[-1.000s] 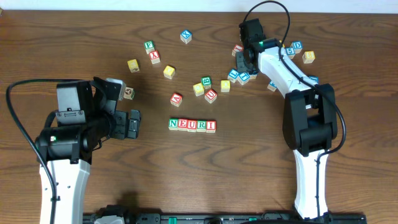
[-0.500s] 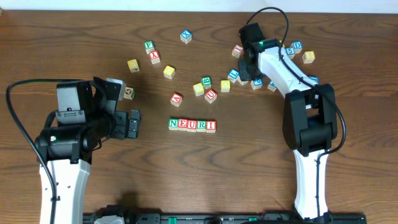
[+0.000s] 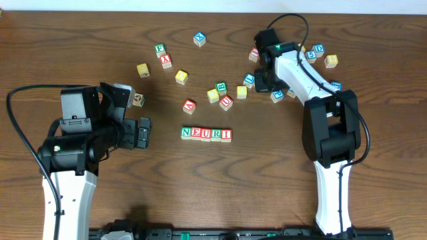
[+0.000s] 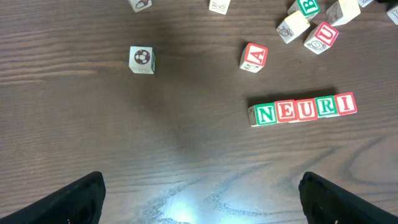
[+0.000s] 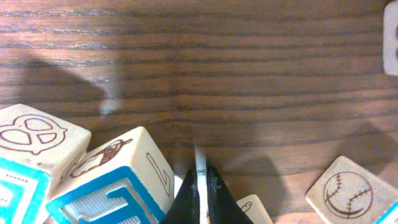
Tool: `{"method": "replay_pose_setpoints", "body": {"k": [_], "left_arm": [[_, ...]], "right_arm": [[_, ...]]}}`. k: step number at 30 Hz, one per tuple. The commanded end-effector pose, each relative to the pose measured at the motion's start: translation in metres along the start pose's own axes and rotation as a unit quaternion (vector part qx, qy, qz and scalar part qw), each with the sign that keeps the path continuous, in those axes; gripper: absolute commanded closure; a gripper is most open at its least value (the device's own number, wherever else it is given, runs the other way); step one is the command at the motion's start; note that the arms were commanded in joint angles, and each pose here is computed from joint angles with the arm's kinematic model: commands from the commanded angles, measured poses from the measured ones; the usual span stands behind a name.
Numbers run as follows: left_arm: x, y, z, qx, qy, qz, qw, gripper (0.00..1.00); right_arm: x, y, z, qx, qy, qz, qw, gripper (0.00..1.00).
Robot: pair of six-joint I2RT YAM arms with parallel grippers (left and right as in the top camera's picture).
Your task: Spell out NEURIPS
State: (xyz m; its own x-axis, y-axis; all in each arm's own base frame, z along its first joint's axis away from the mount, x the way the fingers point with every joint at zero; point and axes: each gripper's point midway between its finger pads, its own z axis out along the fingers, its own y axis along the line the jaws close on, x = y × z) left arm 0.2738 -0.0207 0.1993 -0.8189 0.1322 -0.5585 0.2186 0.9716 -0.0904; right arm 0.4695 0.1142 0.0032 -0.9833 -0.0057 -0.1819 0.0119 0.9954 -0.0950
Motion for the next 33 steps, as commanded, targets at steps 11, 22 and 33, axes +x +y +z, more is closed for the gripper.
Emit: {"method": "replay_pose_setpoints", "body": {"k": [11, 22, 33], "left_arm": [[-0.007, -0.001, -0.007, 0.002, -0.014, 0.008, 1.0, 0.02], [-0.007, -0.001, -0.007, 0.002, -0.014, 0.007, 1.0, 0.02], [-0.007, -0.001, -0.007, 0.002, -0.014, 0.008, 1.0, 0.02]], "right_arm": [[-0.028, -0.027, -0.135, 0.026, -0.138, 0.125, 0.982, 0.99], [0.017, -0.065, -0.209, 0.032, -0.148, 0.359, 0.921, 0.7], [0.017, -0.035, -0.179, 0.007, -0.109, 0.392, 0.913, 0.42]]}}
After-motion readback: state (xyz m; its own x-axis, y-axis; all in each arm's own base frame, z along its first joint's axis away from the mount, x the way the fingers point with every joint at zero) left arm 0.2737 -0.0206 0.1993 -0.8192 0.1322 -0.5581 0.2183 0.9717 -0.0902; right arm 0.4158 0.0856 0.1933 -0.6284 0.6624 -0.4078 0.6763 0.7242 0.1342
